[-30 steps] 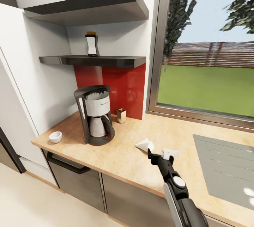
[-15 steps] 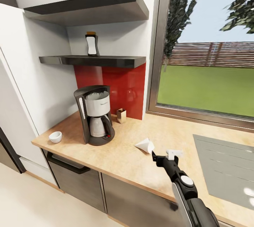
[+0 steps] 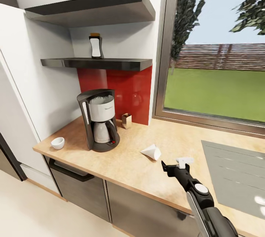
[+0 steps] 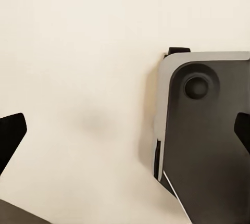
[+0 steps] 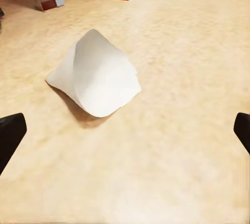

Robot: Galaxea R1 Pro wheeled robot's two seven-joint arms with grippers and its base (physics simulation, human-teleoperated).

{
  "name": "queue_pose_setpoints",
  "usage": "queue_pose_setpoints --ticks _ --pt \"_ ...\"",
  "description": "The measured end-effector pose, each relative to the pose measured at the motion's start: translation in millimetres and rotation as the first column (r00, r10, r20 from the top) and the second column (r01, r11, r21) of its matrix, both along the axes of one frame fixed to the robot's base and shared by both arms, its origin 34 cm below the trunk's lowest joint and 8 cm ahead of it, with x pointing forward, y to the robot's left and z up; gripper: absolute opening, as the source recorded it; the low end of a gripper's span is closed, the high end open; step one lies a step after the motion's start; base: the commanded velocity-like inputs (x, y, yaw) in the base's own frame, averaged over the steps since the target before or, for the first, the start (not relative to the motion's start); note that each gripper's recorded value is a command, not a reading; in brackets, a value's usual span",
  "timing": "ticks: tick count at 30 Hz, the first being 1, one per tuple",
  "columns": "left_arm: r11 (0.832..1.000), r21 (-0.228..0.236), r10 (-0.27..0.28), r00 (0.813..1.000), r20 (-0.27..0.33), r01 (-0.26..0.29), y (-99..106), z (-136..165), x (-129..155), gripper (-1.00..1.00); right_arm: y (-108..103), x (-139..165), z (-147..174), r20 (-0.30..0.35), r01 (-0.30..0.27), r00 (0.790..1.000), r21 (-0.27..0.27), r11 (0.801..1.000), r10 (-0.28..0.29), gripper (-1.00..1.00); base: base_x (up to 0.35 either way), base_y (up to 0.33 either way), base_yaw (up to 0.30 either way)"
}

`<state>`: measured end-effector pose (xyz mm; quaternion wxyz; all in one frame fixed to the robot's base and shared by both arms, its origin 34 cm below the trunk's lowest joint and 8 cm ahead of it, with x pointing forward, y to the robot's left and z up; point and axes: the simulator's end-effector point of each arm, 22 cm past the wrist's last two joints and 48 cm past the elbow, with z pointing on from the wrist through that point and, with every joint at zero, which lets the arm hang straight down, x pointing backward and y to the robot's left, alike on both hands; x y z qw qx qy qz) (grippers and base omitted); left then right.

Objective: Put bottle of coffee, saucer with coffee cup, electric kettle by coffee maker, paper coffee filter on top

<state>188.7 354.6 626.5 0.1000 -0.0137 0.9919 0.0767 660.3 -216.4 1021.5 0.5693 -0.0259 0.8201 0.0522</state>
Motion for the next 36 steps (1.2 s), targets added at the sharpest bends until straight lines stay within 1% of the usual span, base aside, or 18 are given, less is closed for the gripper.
queue_pose_setpoints --ticks 1,2,7,12,15,20,26,32,36 --pt "1.0 0.0 0.0 1.0 0.0 0.0 0.0 0.0 0.0 1.0 29.5 -7.0 2.1 0.006 -0.162 0.987 0.044 0.986 0.162 1.0 0.0 0.0 0.0" --pt "1.0 0.0 0.0 1.0 0.0 0.0 -0.1 0.0 0.0 1.0 31.1 -7.5 2.2 0.006 -0.17 0.985 0.045 0.984 0.17 1.0 0.006 0.0 0.0" --pt "1.0 -0.001 0.0 1.0 0.0 0.0 -0.9 0.0 -0.1 1.0 32.3 -8.1 1.7 0.005 -0.173 0.985 0.047 0.984 0.173 1.0 0.11 0.0 0.0" --pt "1.0 -0.002 0.0 1.0 0.0 0.0 -1.5 -0.2 0.0 1.0 40.7 -10.6 0.9 0.004 -0.207 0.978 0.057 0.977 0.207 1.0 0.072 0.0 0.0" --pt "1.0 -0.002 0.0 1.0 0.0 0.0 -2.0 -0.2 0.0 1.0 42.3 -11.0 1.0 0.004 -0.213 0.977 0.059 0.975 0.214 1.0 0.013 0.0 0.0" --pt "1.0 -0.003 0.0 1.0 0.0 0.0 -2.2 -0.3 0.0 1.0 42.8 -11.3 0.8 0.004 -0.216 0.976 0.059 0.975 0.216 1.0 0.024 0.0 0.0" --pt "1.0 -0.003 -0.001 1.0 0.0 0.001 -2.2 -0.2 -0.1 1.0 43.8 -11.4 1.3 0.005 -0.217 0.976 0.06 0.974 0.218 1.0 0.163 0.0 0.0" --pt "1.0 -0.003 -0.001 1.0 0.0 0.001 -2.3 -0.3 0.2 1.0 43.4 -11.3 0.7 0.004 -0.217 0.976 0.059 0.974 0.217 1.0 0.026 0.0 0.0" --pt "1.0 -0.003 -0.001 1.0 0.001 0.001 -2.3 -0.2 0.1 1.0 43.0 -11.6 0.9 0.004 -0.217 0.976 0.058 0.975 0.217 1.0 0.167 0.0 0.0"
